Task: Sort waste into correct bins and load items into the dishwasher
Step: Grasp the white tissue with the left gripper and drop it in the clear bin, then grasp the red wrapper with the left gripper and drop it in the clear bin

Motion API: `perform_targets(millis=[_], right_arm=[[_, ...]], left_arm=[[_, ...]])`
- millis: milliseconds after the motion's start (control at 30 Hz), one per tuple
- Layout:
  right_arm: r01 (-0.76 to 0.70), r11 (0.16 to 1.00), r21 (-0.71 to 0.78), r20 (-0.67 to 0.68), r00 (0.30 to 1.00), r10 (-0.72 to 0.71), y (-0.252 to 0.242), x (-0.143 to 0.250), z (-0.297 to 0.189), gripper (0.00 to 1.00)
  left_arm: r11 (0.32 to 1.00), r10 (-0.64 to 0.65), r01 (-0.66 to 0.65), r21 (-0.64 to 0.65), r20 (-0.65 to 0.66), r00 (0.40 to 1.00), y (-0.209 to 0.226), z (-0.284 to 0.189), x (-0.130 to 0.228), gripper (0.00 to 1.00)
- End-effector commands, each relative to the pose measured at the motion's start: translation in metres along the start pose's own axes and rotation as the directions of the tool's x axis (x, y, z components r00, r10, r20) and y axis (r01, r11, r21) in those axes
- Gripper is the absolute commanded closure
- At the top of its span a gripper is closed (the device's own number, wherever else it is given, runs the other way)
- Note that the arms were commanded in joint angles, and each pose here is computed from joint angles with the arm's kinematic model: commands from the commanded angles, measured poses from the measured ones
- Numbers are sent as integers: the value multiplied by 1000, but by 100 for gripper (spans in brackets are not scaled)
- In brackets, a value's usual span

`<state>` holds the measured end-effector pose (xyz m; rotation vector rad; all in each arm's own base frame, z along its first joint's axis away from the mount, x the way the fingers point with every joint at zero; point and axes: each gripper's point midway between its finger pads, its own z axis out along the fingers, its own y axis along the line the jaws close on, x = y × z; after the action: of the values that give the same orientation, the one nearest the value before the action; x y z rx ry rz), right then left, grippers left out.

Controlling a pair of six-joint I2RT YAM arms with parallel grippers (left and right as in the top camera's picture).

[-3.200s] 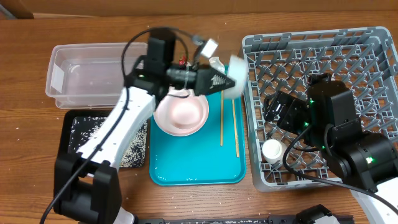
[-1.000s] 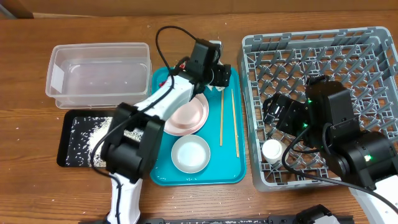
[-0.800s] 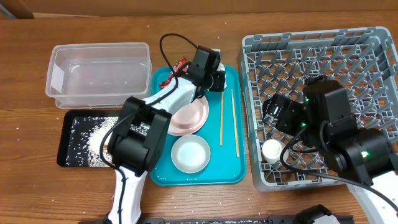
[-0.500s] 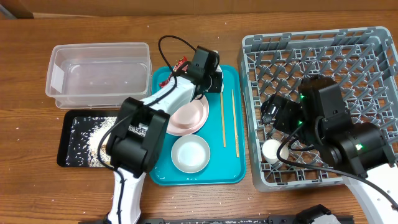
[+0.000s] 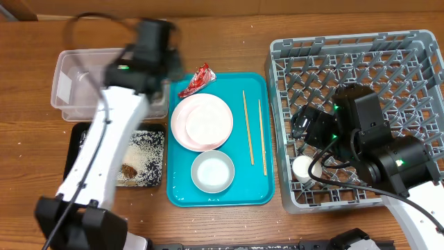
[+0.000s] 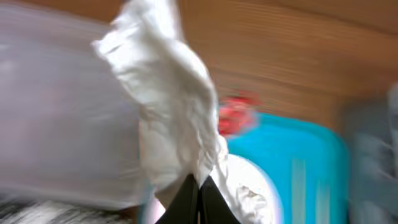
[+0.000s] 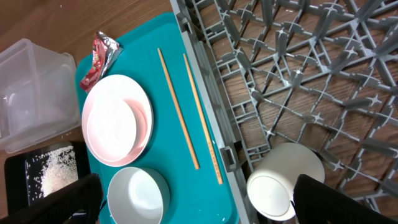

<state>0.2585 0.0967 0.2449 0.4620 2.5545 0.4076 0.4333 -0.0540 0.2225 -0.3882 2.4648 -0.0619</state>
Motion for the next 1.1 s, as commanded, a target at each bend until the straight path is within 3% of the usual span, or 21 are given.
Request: perform_targets(millis=[0,33,67,200,267,367,500,567,633,833,1067], right_arm=[[5,1000,-9,16,1000,-5,2,-4,-2,0],[5,1000,-10,16,1000,-5,2,-4,-2,0],[5,1000,-9,16,1000,-5,2,-4,-2,0],[5,1000,-4,10,1000,-5,1,-2,-2,0],[5,1000,-4,9,1000,-5,1,-2,-2,0],[5,1000,-5,10,1000,-5,2,-3,-1,0],[5,1000,2,3,1000,-5,1,-3,1,0],[5,1000,5,-2,1000,-5,0,-2,3,0],[5,1000,8,-5,1000,-5,0,-2,4,0],[5,1000,19,-18,1000,-5,-1,0,8,0],[5,1000,22,-21,1000,-4,-1,-1,9,0]], left_arm=[[984,-87,84,-158,-16,996,46,23,0,96],[982,-101,95,-165,-29,994,53,30,0,82],[980,-108,101,-171,-32,994,56,34,0,59],[990,-113,108,-93,-50,992,45,43,-2,34],[997,-59,60,44,-35,998,17,43,-11,32],[954,178,-190,232,72,981,-35,43,-24,28],[833,473,-497,241,153,867,-76,66,-10,27],[781,556,-576,240,151,817,-91,89,5,26],[753,602,-617,229,139,786,-99,114,18,28],[743,636,-638,202,81,767,-106,177,52,27],[742,651,-642,192,19,759,-98,197,72,40]])
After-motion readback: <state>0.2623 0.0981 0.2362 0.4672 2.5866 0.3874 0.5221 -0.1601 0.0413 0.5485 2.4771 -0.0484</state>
